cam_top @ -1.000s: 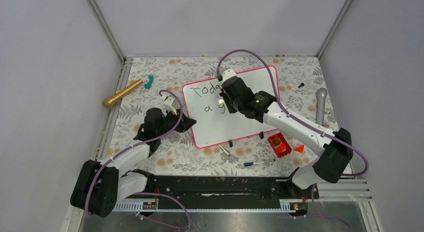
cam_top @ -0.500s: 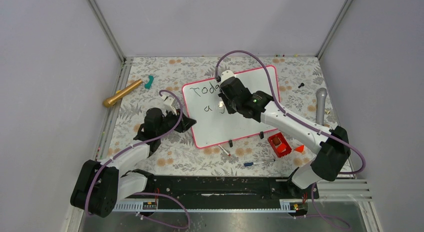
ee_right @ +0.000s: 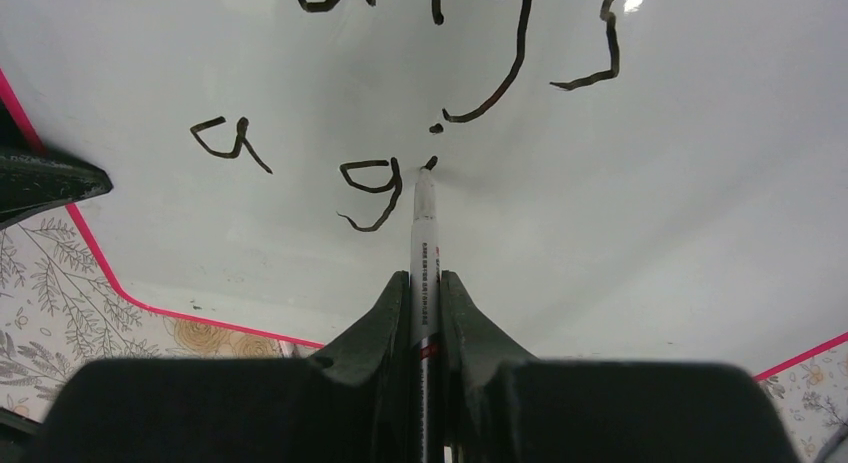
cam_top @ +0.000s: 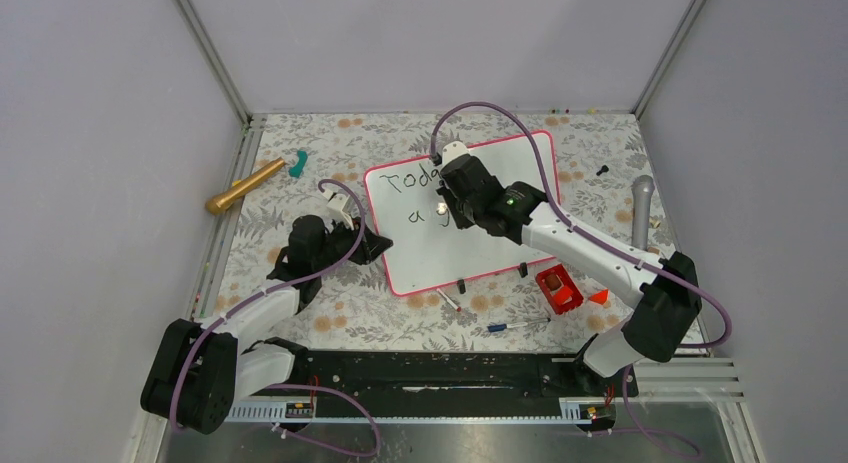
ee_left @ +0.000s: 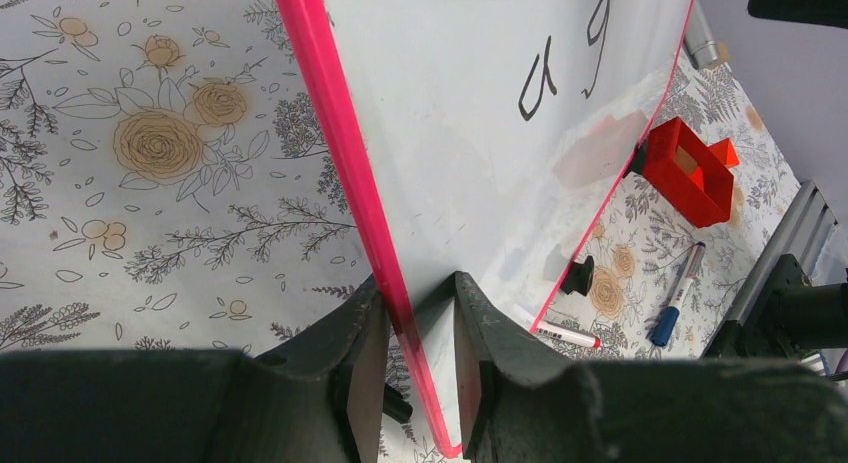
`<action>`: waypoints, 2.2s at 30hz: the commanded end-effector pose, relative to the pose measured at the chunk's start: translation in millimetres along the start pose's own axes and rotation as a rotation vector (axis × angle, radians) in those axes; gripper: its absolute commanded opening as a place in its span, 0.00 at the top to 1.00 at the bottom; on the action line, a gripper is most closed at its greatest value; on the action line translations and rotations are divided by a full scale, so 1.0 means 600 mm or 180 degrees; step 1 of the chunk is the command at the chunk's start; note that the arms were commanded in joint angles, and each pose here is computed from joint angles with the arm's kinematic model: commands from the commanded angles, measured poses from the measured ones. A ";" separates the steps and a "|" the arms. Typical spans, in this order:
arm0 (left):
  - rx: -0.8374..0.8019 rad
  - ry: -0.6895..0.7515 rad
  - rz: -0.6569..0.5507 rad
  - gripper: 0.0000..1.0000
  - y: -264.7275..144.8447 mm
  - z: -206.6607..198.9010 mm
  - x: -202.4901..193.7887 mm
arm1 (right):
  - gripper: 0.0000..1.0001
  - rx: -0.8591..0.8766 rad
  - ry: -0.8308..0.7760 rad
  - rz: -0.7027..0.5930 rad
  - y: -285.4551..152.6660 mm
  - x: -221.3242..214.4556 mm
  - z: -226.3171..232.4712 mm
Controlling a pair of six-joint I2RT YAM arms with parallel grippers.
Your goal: Write a sentence on the whiteboard
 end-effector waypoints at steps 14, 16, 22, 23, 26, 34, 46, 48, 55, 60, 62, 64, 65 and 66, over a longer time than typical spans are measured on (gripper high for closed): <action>0.0109 0.0243 -0.0180 0.87 0.001 0.006 0.024 | 1.00 0.0122 0.0057 0.0034 -0.025 -0.013 -0.004; 0.0110 0.0242 -0.0179 0.87 0.001 0.006 0.024 | 1.00 0.0140 0.0078 -0.0023 -0.033 -0.006 -0.005; 0.0109 0.0245 -0.0181 0.87 0.001 0.006 0.024 | 1.00 0.0079 0.0130 -0.0132 -0.047 0.008 -0.022; 0.0112 0.0243 -0.0177 0.87 0.001 0.006 0.024 | 1.00 0.0061 0.0143 -0.0142 -0.047 0.010 -0.026; 0.0113 0.0245 -0.0182 0.87 0.001 0.006 0.025 | 1.00 0.0010 0.0188 -0.0139 -0.044 0.010 -0.038; 0.0110 0.0247 -0.0185 0.87 0.001 0.006 0.025 | 1.00 -0.0176 0.0287 -0.0330 -0.036 0.023 -0.058; 0.0110 0.0241 -0.0182 0.87 0.001 0.006 0.025 | 1.00 -0.0252 0.0283 -0.0395 -0.031 0.033 -0.066; 0.0107 0.0243 -0.0185 0.87 0.001 0.006 0.025 | 1.00 -0.0258 0.0278 -0.0395 -0.031 0.033 -0.068; 0.0105 0.0241 -0.0187 0.87 0.001 0.006 0.025 | 1.00 -0.0274 0.0252 -0.0389 -0.031 0.031 -0.069; 0.0107 0.0245 -0.0185 0.87 0.001 0.006 0.025 | 1.00 -0.0252 0.0258 -0.0392 -0.029 0.031 -0.067; 0.0105 0.0241 -0.0181 0.87 0.002 0.006 0.024 | 1.00 -0.0239 0.0258 -0.0395 -0.029 0.033 -0.066; 0.0104 0.0234 -0.0177 0.87 0.002 0.006 0.024 | 1.00 -0.0226 0.0254 -0.0386 -0.027 0.034 -0.065; 0.0104 0.0235 -0.0177 0.87 0.002 0.006 0.024 | 1.00 -0.0229 0.0249 -0.0389 -0.027 0.035 -0.065; 0.0103 0.0236 -0.0179 0.87 0.002 0.006 0.024 | 1.00 -0.0226 0.0250 -0.0389 -0.026 0.036 -0.065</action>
Point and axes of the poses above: each gripper's point midway between its finger pads, its own y axis out along the fingers, its own z axis along the line the jaws close on, x = y × z, the point moved 4 cm from there along -y, back along the fingers, and after that the axes turned 6 degrees about -y, right-handed, at the moved point
